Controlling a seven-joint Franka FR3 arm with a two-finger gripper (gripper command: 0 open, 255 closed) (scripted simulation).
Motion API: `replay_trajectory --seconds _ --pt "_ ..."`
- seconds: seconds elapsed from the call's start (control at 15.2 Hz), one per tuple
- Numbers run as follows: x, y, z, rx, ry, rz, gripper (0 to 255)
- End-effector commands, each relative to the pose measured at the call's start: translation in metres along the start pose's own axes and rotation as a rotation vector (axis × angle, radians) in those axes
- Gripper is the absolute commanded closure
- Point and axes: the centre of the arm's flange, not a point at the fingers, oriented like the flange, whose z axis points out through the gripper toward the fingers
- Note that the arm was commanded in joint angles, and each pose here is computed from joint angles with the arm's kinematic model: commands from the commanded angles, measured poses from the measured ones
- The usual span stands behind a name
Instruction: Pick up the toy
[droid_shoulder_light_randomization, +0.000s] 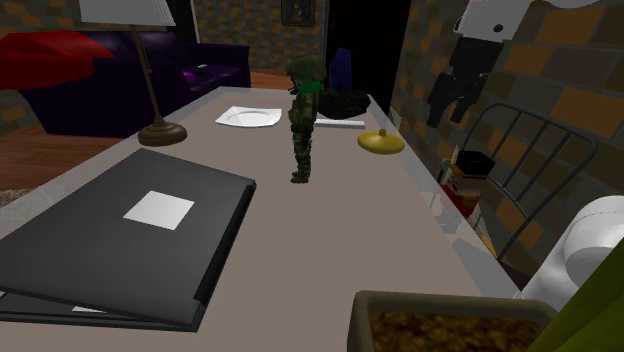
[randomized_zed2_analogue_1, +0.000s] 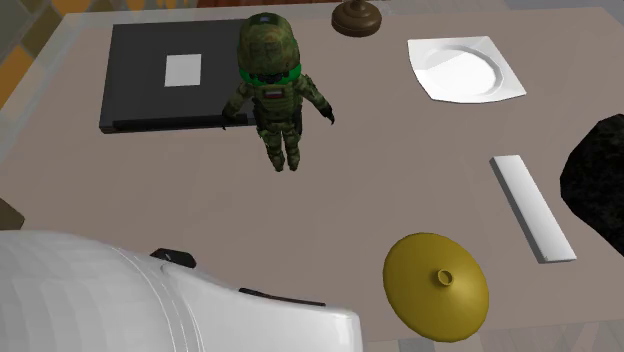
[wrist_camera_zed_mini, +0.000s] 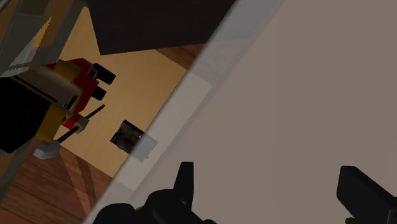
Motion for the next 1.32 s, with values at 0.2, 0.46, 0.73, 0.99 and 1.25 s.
replay_trajectory --seconds 0.2,0.46,0.73,0.99,1.25 --pt "0.012 -0.038 -0.003 -0.005 0.011 0.064 0" --pt "0.032 -0.087 -0.007 -0.011 0.025 0.150 0" --pt "0.056 -0.134 -0.010 -0.018 0.039 0.236 0" --pt "0.083 -0.179 -0.014 -0.024 0.053 0.321 0" --pt "0.115 -0.222 -0.018 -0.031 0.067 0.407 0"
